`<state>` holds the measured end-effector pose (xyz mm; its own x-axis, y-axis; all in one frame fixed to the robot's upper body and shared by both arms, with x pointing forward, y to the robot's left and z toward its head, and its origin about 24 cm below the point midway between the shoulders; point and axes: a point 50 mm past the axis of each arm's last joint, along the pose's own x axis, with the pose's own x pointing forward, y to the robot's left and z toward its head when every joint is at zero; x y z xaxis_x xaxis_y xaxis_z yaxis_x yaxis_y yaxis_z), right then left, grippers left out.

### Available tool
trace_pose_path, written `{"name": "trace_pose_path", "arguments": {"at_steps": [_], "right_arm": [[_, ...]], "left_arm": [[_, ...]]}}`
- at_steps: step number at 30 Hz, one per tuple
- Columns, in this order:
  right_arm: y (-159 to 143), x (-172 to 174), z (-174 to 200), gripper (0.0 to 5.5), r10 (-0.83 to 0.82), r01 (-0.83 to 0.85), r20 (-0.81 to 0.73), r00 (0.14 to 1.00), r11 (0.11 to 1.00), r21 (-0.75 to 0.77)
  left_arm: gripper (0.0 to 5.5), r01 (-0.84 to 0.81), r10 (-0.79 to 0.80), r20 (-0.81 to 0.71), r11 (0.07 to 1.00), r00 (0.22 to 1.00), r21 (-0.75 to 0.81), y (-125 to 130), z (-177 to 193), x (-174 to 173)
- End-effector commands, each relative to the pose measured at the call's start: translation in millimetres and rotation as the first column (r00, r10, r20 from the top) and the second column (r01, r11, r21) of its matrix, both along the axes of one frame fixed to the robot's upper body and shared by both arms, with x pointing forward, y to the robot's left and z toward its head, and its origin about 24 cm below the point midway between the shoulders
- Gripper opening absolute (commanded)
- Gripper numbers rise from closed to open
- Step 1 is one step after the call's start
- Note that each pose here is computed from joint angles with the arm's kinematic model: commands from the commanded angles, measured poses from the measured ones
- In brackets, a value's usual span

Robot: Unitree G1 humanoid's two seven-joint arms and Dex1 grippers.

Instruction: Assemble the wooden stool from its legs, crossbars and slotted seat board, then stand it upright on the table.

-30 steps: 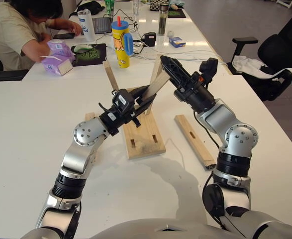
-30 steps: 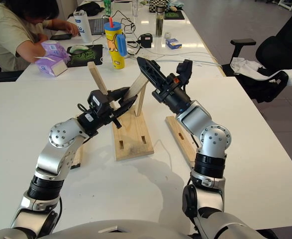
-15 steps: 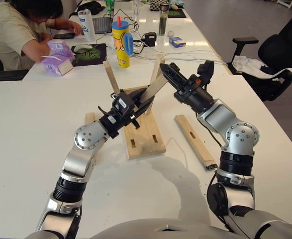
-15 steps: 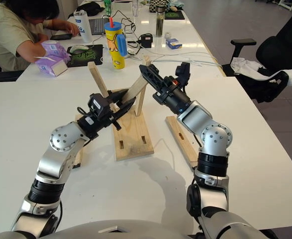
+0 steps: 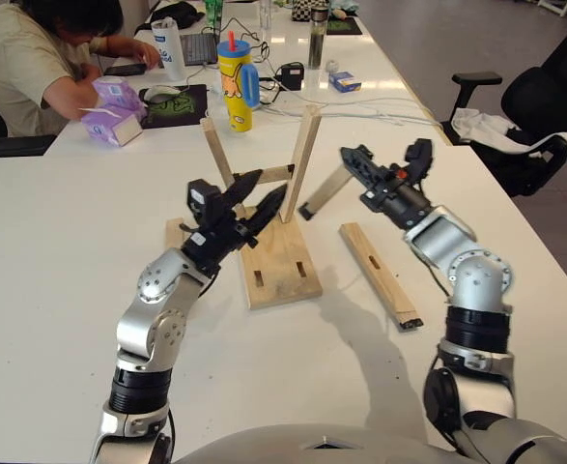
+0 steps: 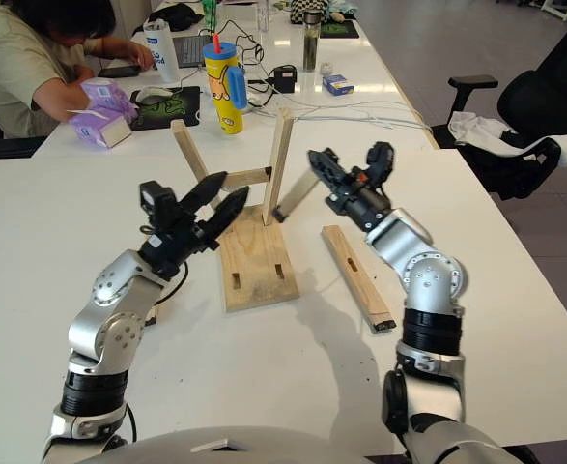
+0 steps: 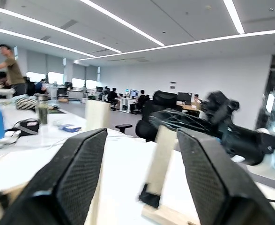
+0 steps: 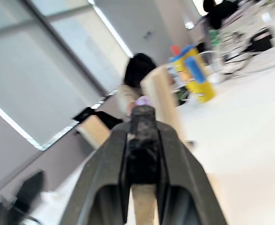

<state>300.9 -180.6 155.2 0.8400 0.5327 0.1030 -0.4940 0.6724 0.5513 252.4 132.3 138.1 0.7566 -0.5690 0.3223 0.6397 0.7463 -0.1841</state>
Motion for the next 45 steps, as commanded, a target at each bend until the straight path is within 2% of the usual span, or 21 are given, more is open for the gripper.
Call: {"name": "trace_pose_path", "arguments": {"at_steps": [1,4,14,34,40,45], "right_arm": [[-28.9,-15.9,-16.1,0.46,-0.071,0.066,-0.025,0.997,0.987,-0.144],[-35.5,-20.4,-32.8,0.46,-0.113,0.099,-0.048,0.992,0.967,-0.233],[-45.7,-39.6,-43.8,0.46,-0.226,0.214,-0.013,0.974,0.938,-0.274],[-39.5,-42.3,-77.5,0.46,-0.254,0.225,-0.031,0.967,0.902,-0.368],[-33.2,-54.0,-93.4,0.45,-0.239,0.211,0.003,0.971,0.85,-0.482],[-31.1,-61.6,-120.7,0.45,-0.213,0.138,-0.065,0.975,0.808,-0.572]], "left_arm": [[2.76,-0.086,0.085,-0.025,0.996,0.996,-0.013,10.9,-2.6,-0.5],[2.76,-0.098,0.097,-0.032,0.995,0.995,-0.023,9.3,-1.8,1.7],[2.76,-0.076,0.076,-0.034,0.997,0.997,0.003,5.5,-3.5,1.0],[2.76,-0.054,0.055,-0.03,0.997,0.998,0.049,4.9,0.3,3.7],[2.76,-0.051,0.052,-0.029,0.997,0.998,0.051,4.0,0.5,4.2],[2.76,-0.057,0.059,-0.029,0.997,0.998,0.05,3.2,0.1,4.6]]}}
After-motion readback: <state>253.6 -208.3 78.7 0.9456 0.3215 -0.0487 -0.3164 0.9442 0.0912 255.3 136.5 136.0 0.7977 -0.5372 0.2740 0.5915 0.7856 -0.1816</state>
